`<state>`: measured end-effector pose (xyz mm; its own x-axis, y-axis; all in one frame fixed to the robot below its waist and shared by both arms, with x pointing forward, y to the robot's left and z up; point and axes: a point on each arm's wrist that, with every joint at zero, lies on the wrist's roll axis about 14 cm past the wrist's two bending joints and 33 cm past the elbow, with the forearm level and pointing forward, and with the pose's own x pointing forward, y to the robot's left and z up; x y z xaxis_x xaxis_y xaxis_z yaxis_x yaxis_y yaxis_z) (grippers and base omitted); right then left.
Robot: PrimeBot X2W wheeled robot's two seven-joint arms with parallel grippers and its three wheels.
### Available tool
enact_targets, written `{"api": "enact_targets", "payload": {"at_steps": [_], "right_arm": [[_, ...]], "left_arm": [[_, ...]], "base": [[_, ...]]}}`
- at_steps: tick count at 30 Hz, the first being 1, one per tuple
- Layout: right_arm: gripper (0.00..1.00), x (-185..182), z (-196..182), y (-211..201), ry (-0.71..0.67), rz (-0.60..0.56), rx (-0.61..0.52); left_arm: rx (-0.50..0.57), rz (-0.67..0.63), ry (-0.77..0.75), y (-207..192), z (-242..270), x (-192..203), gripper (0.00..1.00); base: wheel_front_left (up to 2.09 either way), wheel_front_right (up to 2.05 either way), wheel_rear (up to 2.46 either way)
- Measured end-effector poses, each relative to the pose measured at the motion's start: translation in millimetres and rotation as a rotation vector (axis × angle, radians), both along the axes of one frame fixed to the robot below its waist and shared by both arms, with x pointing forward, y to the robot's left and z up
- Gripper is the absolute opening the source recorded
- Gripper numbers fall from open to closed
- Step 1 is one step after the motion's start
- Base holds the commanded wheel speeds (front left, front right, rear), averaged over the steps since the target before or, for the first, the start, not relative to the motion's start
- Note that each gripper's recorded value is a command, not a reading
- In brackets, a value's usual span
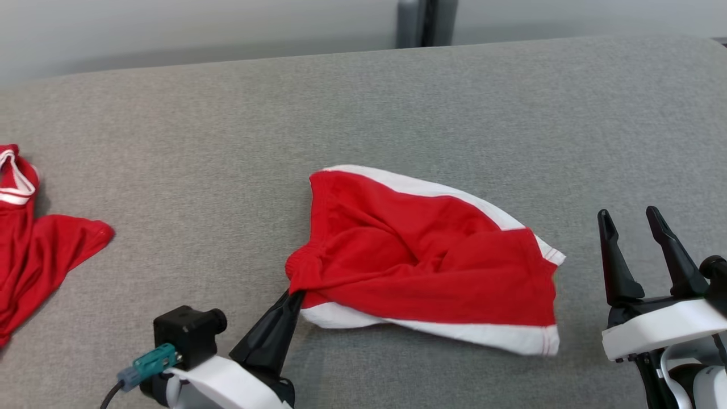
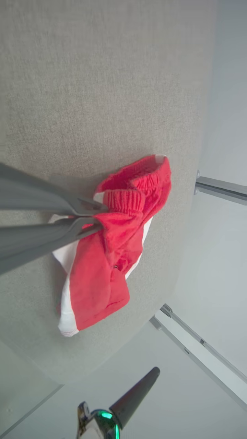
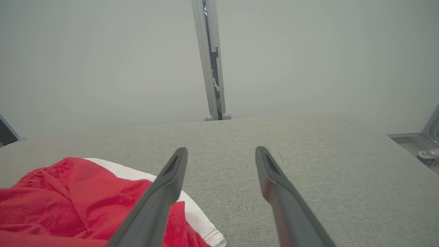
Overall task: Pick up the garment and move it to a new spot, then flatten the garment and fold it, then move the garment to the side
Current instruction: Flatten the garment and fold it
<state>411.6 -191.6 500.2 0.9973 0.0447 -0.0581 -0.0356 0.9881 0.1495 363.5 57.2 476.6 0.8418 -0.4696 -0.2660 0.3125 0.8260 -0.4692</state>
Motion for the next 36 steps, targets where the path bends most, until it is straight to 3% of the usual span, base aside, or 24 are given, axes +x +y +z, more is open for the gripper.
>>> {"api": "enact_targets", "payload": {"at_steps": [6, 13, 22, 23, 24, 30, 36], "right_arm": [[1.00, 2.8, 2.1, 2.0, -0.002, 0.005, 0.003], [1.00, -6.7, 1.5, -13.3, 0.010, -0.040, -0.004], [1.00, -27.1, -4.7, -44.5, 0.042, -0.137, -0.013], [1.00, -28.1, -5.5, -45.7, 0.044, -0.141, -0.012], [1.00, -28.9, -6.7, -47.1, 0.048, -0.146, -0.010], [1.00, -25.8, -8.0, -44.9, 0.044, -0.141, -0.007], [1.00, -14.9, -2.7, -29.6, 0.011, -0.095, -0.005]], "left_arm": [[0.037, 0.018, -0.022, 9.3, 8.2, 3.2, 0.00], [0.020, -0.054, 0.021, -18.4, -8.5, 32.5, 0.00], [0.081, -0.147, 0.066, -60.0, -47.7, 64.2, 0.00], [0.096, -0.154, 0.073, -61.6, -53.3, 66.1, 0.46], [0.114, -0.163, 0.075, -63.1, -58.6, 67.3, 1.00], [0.168, -0.124, -0.027, -55.8, -56.4, 81.2, 1.00], [0.186, 0.000, -0.184, -24.9, -27.2, 95.1, 1.00]], "base": [[0.00, 0.00, 0.00], [0.00, 0.00, 0.00], [0.00, 0.00, 0.00], [0.00, 0.00, 0.00], [0.00, 0.00, 0.00], [0.00, 0.00, 0.00], [0.00, 0.00, 0.00]]}}
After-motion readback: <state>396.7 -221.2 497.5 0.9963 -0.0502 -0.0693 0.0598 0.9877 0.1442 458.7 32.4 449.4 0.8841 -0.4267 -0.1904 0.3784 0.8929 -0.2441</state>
